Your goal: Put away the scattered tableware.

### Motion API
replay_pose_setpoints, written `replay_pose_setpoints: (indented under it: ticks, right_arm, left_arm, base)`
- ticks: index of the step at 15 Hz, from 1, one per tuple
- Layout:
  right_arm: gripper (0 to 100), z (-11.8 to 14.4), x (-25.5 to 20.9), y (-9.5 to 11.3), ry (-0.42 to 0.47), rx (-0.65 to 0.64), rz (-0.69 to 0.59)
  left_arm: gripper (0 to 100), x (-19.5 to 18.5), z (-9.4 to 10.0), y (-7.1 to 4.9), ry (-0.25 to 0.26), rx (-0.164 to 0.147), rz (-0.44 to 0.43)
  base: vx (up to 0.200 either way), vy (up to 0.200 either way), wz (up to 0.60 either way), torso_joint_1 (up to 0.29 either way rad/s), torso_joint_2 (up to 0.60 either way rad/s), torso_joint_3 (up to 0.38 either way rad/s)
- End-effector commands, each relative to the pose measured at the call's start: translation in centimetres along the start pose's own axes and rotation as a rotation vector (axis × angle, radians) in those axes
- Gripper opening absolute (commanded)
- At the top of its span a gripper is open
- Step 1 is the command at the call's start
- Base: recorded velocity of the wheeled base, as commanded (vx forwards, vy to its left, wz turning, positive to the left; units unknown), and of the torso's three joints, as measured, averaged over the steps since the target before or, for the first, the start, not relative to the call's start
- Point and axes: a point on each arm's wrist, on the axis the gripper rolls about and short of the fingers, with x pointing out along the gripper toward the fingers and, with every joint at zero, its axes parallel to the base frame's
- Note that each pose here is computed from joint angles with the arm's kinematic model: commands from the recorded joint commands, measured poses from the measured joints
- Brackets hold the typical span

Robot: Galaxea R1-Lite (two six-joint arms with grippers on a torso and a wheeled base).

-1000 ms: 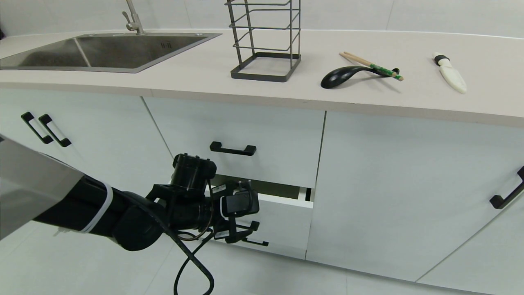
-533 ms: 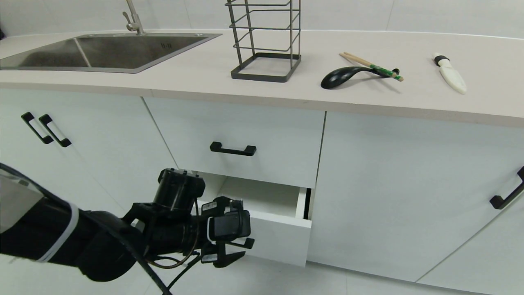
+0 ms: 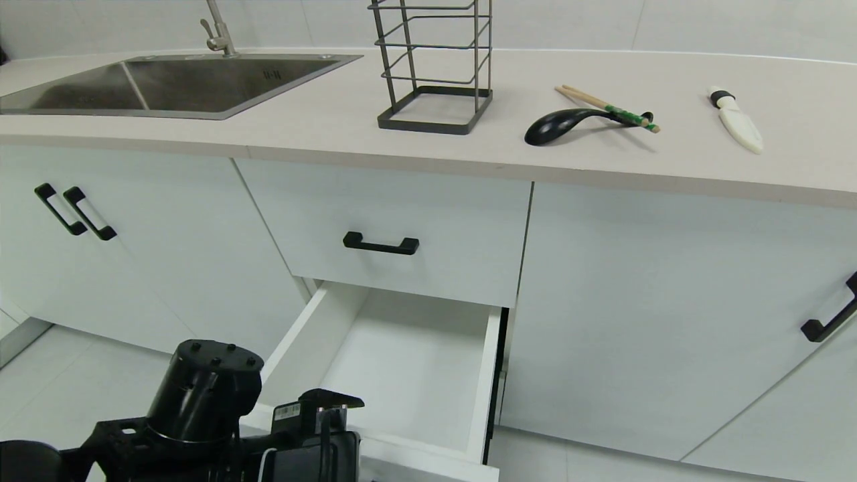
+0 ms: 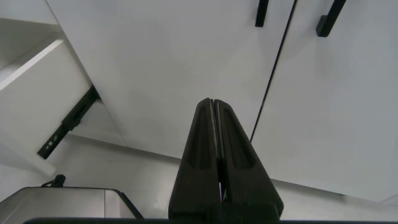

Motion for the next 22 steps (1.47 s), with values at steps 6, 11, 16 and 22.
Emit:
replay_pose_setpoints:
  ticks: [6,11,16,22]
  right_arm:
    - [0,0.0,0.0,0.0,0.001,-0.001,0.0]
    - [0,0.0,0.0,0.0,0.001,-0.001,0.0]
    - [0,0.0,0.0,0.0,0.001,-0.001,0.0]
    - [0,0.0,0.0,0.0,0.001,-0.001,0.0]
  left_arm:
    - [100,-0.3,0.3,-0.1,-0.016,0.01,0.012]
    - [100,-2.7,3.7,0.1,-0.189,0.045,0.064]
    - [100,-10.2,9.1,5.2,-0.533,-0.484,0.293]
    - [100,-11.4,3.9,1.3,-0.619,-0.868,0.291]
  base:
    - [0.0,0.0,0.0,0.0,0.0,0.0]
    - [0.0,0.0,0.0,0.0,0.0,0.0]
    - [0.0,0.0,0.0,0.0,0.0,0.0]
    - [0.0,0.0,0.0,0.0,0.0,0.0]
